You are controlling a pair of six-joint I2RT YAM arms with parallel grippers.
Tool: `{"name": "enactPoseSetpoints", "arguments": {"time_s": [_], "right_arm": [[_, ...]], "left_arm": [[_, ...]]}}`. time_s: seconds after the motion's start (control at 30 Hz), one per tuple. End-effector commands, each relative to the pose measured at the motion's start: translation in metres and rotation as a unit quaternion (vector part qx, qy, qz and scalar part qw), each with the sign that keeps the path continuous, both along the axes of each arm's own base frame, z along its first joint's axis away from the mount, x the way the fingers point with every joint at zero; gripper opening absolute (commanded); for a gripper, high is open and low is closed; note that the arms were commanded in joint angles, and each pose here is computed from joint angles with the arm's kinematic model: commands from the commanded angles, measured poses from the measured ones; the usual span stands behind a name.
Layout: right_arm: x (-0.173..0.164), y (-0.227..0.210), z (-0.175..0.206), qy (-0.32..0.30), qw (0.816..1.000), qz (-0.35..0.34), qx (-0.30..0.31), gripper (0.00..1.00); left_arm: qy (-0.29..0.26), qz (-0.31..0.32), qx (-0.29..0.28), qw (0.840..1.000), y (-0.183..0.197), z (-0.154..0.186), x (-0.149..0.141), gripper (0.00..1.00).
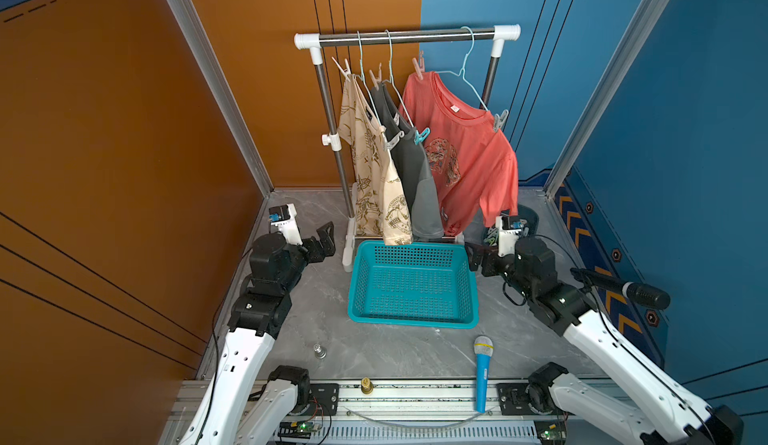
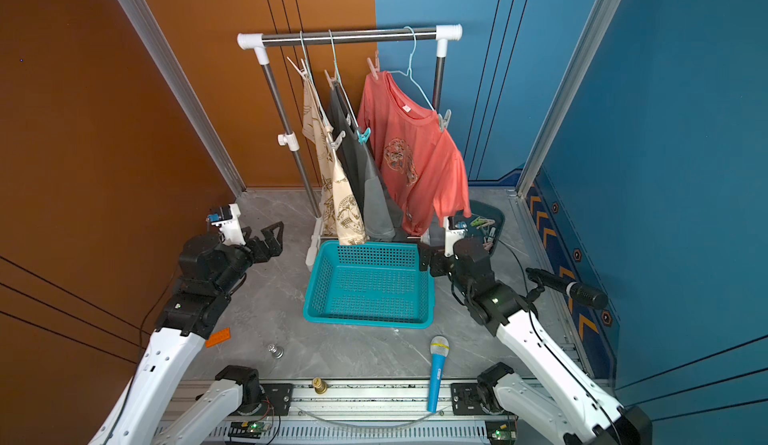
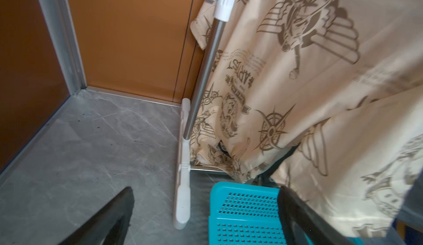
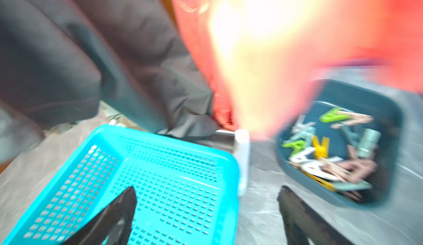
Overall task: Use clothespins to secure the t-shirt on both sides of the hanger
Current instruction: Adjust the T-shirt at the clothesline, then reset both arms
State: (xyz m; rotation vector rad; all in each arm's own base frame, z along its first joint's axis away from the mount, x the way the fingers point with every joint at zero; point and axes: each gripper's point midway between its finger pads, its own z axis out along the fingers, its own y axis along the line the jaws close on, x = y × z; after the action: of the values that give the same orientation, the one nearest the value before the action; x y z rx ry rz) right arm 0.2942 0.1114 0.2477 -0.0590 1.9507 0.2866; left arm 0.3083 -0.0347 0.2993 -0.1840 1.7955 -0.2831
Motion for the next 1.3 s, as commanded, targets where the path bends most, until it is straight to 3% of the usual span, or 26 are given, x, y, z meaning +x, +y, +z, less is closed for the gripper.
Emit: {"name": "enactPoseSetpoints", "arguments": {"time_s": [0.0,0.13,0.27,0.4,0.53,0.67,0.87,0.93,1.03,1.1,1.27], "right_arm": [[-0.009,-0.06,-0.019,-0.025,0.99,-0.127,-0.064,1.0],[-0.011,-0.113,-0.026,-0.049,0.963,-0.24,-0.114,1.0],[0.016,-0.108,-0.08,-0.014,0.976,-0.177,-0.127,1.0],[0.037,-0.119,-0.125,0.039,0.969,-0.186,-0.156,1.0],[0.062,-0.115,-0.142,0.058,0.969,-0.171,-0.17,1.0],[0.087,-0.113,-0.143,0.048,0.971,-0.166,-0.163,1.0],[0.112,-0.118,-0.149,0.032,0.975,-0.164,-0.149,1.0],[0.112,-0.129,-0.152,0.045,0.977,-0.172,-0.12,1.0],[0.104,-0.131,-0.151,0.01,0.984,-0.159,-0.081,1.0],[0.099,-0.13,-0.151,-0.034,0.985,-0.156,-0.069,1.0],[0.099,-0.124,-0.158,-0.008,0.987,-0.14,-0.082,1.0]], "left_arm": [[-0.074,0.092,0.033,0.992,0.035,0.002,-0.003,0.97],[-0.057,0.136,0.088,0.985,0.052,-0.028,0.0,0.97],[0.021,0.161,0.103,0.981,0.061,-0.077,0.013,0.97],[0.011,0.16,0.106,0.981,0.058,-0.12,0.023,0.97],[0.034,0.169,0.144,0.974,0.063,-0.148,0.03,0.97],[0.067,0.14,0.187,0.97,0.057,-0.176,0.045,0.97],[0.037,0.13,0.202,0.97,0.055,-0.179,0.064,0.97],[0.031,0.12,0.193,0.973,0.055,-0.19,0.068,0.97],[-0.016,0.091,0.191,0.977,0.045,-0.196,0.068,0.97],[-0.005,0.087,0.184,0.979,0.045,-0.197,0.061,0.97],[0.025,0.117,0.186,0.975,0.056,-0.2,0.072,0.97]]}}
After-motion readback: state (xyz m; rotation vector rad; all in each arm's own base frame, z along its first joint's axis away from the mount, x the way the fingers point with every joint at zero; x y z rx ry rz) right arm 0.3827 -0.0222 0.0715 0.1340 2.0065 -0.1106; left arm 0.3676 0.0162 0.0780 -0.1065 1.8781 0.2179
